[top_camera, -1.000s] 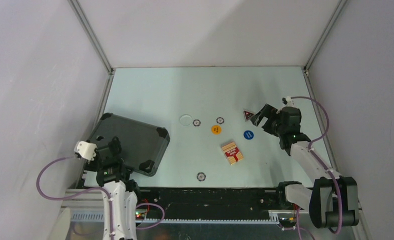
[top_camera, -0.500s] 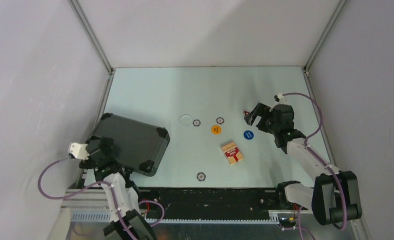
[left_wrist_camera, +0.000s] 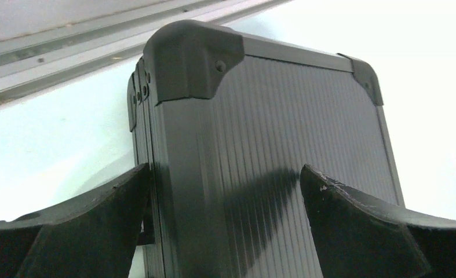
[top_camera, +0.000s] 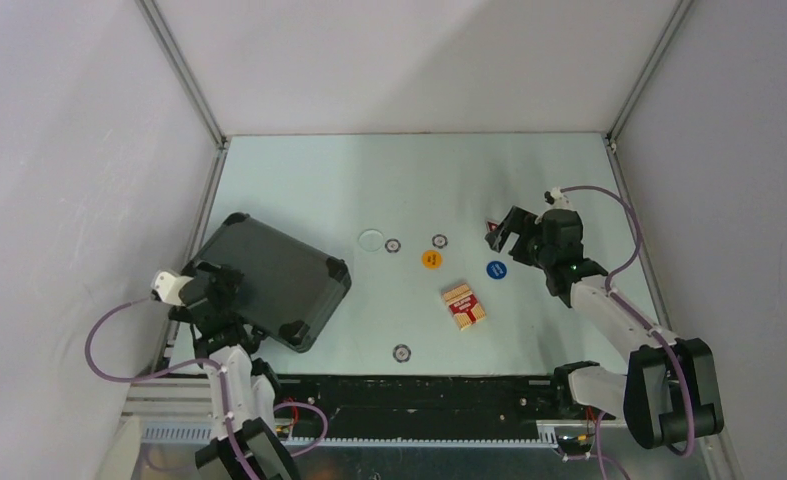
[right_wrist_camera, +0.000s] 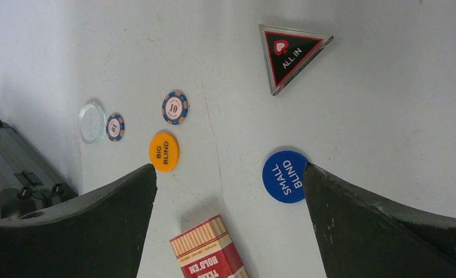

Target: Pack up texas hold em set

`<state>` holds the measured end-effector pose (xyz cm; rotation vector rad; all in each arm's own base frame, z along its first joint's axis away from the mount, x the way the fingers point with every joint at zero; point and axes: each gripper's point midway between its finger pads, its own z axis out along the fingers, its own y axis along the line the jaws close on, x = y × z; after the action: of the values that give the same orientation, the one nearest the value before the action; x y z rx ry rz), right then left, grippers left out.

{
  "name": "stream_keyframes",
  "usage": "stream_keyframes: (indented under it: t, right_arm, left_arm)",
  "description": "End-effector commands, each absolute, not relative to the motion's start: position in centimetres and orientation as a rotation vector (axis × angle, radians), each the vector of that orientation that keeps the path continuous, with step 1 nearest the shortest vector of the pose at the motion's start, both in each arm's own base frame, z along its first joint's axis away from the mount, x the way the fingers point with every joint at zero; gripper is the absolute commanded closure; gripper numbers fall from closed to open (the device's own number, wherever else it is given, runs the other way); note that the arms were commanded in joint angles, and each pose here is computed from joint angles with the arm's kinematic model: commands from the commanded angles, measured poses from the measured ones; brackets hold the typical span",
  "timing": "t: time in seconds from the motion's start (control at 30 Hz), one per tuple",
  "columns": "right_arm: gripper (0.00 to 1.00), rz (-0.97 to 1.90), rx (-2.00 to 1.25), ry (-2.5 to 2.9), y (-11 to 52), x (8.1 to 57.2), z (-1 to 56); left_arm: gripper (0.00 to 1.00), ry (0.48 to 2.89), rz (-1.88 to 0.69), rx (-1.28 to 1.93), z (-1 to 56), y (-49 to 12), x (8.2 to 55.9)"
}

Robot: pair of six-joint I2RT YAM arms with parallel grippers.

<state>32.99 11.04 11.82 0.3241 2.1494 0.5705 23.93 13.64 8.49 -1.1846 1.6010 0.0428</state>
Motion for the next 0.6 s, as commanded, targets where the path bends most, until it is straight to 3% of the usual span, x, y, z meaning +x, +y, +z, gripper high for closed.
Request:
stream_keyframes:
  t: [0.0, 0.23, 0.57]
  right_arm:
    - [0.0, 0.586, 0.306, 2.076, 11.8, 33.7, 14.7]
    - [0.0, 0.646, 0.252, 2.135, 15.5, 32.3, 14.5]
    - [0.0, 0.818, 0.039, 2.233, 27.7, 28.5, 13.4]
  left_arm:
    - [0.02, 1.766, -0.37, -1.066, 7.1, 5.6, 25.4]
    - [0.02, 1.769, -0.402, -1.053, 7.7, 4.9, 25.4]
    - [0.02, 1.761, -0.374, -1.052, 8.7, 5.5, 25.7]
